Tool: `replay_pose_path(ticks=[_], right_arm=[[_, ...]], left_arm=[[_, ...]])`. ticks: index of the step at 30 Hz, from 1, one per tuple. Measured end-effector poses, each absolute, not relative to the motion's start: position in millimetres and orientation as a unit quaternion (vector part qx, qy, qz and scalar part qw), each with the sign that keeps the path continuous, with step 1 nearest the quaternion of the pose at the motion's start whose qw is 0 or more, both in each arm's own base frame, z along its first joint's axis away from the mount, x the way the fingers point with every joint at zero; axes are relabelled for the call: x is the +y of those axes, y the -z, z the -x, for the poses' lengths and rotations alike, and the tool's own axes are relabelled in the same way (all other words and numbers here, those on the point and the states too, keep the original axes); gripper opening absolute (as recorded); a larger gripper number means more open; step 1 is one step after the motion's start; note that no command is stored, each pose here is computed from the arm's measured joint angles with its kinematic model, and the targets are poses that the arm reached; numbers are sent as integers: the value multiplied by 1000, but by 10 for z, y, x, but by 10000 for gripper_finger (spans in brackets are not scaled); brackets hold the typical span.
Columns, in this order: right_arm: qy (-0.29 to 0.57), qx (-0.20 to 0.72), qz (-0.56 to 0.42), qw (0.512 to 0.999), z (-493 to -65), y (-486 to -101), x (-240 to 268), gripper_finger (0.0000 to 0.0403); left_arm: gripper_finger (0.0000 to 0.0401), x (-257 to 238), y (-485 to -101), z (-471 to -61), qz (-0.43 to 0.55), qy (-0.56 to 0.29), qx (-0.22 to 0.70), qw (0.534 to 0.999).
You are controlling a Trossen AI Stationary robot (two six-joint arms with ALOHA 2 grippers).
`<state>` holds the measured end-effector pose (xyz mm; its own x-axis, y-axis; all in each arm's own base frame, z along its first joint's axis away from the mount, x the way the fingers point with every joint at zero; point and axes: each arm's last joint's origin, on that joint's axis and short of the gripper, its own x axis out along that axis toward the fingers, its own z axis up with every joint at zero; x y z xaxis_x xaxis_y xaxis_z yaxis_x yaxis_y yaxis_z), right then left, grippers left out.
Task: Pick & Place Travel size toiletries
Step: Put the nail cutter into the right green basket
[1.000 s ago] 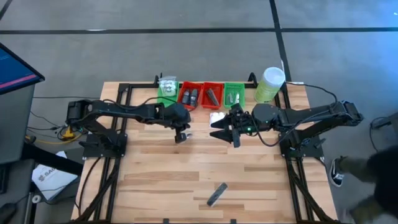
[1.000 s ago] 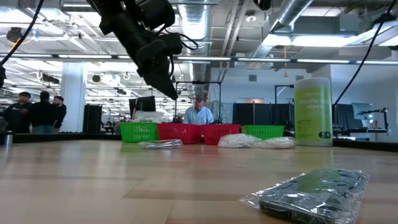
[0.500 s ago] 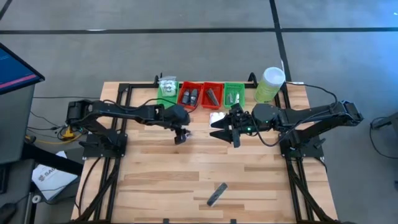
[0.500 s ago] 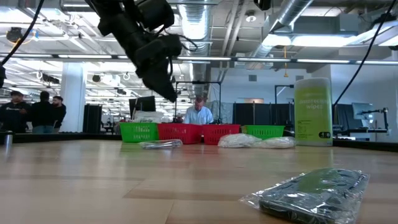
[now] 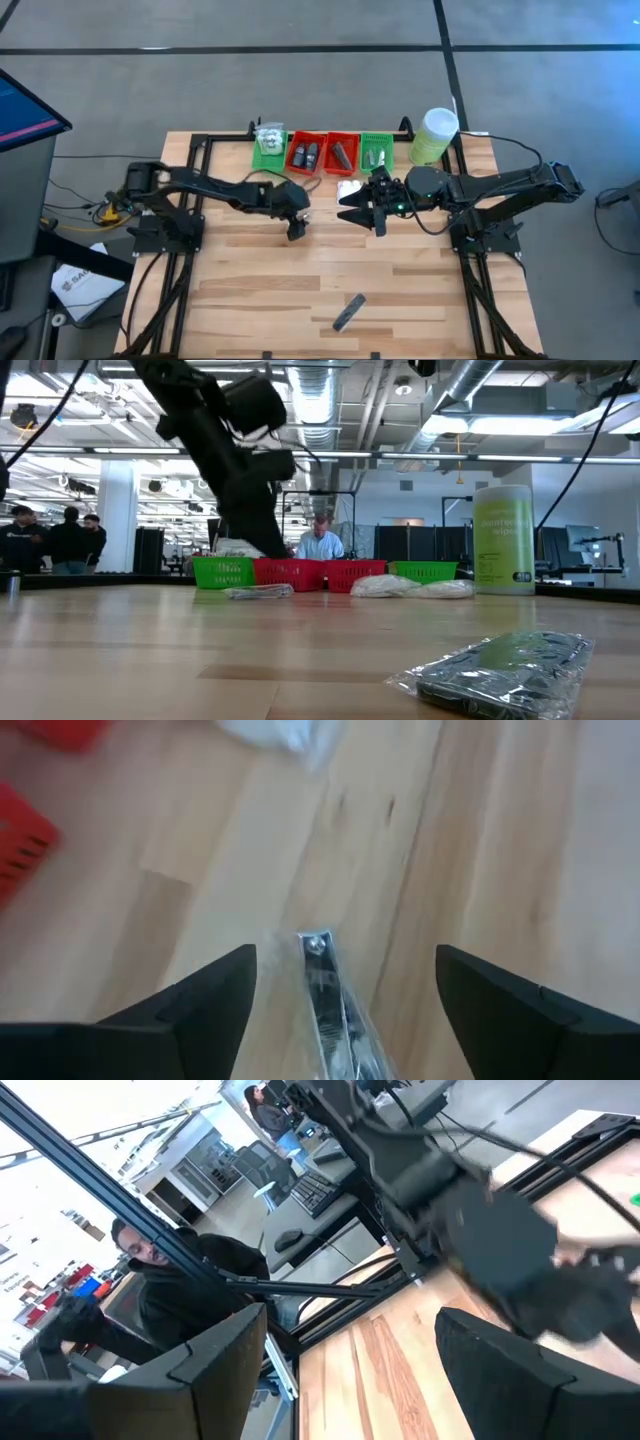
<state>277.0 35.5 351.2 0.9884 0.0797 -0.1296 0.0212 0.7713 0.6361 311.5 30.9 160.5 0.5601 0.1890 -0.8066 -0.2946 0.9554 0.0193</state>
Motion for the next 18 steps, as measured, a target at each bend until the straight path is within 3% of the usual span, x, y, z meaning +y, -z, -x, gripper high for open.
replay_pose_path(ticks=[8,18], right_arm=[[-17,76,-351,933,-2768,-3512,366,281],[-16,77,-352,933,-2768,-3508,365,281]], left_arm=[[315,198,-1386,-3151,2,-189,476,859],[333,280,-1383,-3159,21,-182,474,861]])
